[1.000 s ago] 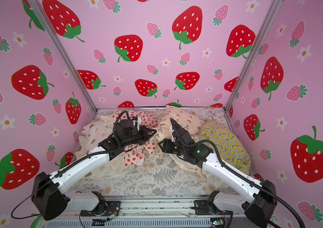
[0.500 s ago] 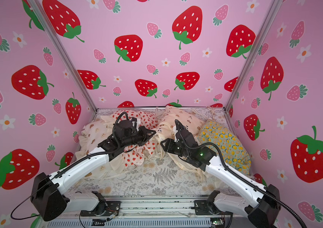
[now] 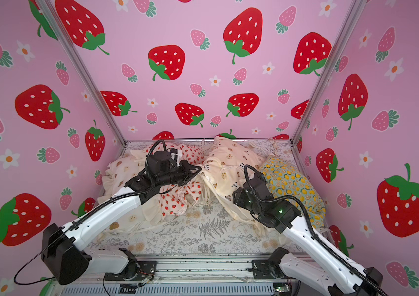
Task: Zip up pillowcases
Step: Adjust the pillowcase at the center of the board, then zip the pillowcase.
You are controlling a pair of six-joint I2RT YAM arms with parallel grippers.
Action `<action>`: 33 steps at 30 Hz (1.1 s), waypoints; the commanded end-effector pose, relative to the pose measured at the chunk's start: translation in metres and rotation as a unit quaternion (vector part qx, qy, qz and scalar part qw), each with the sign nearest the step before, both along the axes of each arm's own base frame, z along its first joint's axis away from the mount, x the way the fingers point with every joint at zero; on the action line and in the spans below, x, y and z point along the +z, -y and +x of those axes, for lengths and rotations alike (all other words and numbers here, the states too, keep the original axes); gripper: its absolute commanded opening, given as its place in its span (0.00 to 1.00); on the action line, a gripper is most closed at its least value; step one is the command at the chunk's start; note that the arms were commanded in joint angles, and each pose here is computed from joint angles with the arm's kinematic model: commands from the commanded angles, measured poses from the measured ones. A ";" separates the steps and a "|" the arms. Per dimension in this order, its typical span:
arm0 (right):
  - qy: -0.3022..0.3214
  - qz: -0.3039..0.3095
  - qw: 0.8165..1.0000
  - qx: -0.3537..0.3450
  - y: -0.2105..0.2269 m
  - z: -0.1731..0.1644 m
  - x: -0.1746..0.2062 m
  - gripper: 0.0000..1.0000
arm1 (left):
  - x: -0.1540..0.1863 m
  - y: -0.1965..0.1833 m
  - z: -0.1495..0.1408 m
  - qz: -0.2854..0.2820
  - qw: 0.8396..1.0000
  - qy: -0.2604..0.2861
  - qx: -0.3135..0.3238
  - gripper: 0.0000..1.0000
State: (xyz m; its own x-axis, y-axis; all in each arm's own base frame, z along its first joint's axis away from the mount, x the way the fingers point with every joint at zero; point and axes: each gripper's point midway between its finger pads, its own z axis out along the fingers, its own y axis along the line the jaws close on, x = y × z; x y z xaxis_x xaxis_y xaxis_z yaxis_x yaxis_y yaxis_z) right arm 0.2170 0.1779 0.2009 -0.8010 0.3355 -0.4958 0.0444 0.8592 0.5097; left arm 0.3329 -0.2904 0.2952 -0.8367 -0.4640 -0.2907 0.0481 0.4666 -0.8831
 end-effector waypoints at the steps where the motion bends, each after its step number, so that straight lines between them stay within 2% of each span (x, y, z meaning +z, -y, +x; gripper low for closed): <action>1: -0.029 -0.013 0.999 -0.031 0.008 0.007 -0.028 0.50 | 0.037 0.005 0.009 -0.004 0.998 0.052 -0.017 0.00; 6: -0.012 -0.003 1.000 -0.025 -0.007 0.055 -0.044 0.45 | 0.059 0.002 0.019 0.004 0.997 0.076 -0.013 0.00; 9: 0.036 -0.024 0.999 -0.011 -0.022 0.093 -0.035 0.45 | 0.078 -0.007 0.016 0.022 0.995 0.100 -0.004 0.00; 12: 0.076 -0.020 0.996 0.033 -0.054 0.131 -0.016 0.45 | 0.090 -0.024 0.006 0.036 0.993 0.113 0.016 0.00; 15: 0.103 -0.013 0.992 0.071 -0.086 0.162 0.003 0.45 | 0.085 -0.046 -0.009 0.055 0.992 0.103 0.041 0.00; 19: 0.111 0.006 0.990 0.090 -0.101 0.189 0.013 0.46 | 0.070 -0.074 -0.026 0.064 0.991 0.090 0.079 0.00; 22: 0.084 -0.009 0.992 0.093 -0.091 0.191 0.001 0.46 | 0.049 -0.080 -0.025 0.072 0.992 0.062 0.086 0.00; 24: 0.075 -0.027 0.992 0.101 -0.082 0.185 -0.004 0.47 | 0.039 -0.074 -0.020 0.058 0.994 0.045 0.081 0.00; 27: 0.073 -0.017 0.989 0.129 -0.080 0.160 0.004 0.51 | 0.026 -0.073 -0.012 0.045 0.994 0.027 0.096 0.00; 31: 0.068 -0.027 0.986 0.151 -0.072 0.117 0.011 0.64 | 0.019 -0.082 -0.007 0.037 0.993 0.022 0.113 0.00; 33: 0.066 0.000 0.986 0.153 -0.070 0.100 0.015 0.67 | 0.013 -0.086 -0.008 0.032 0.993 0.009 0.114 0.00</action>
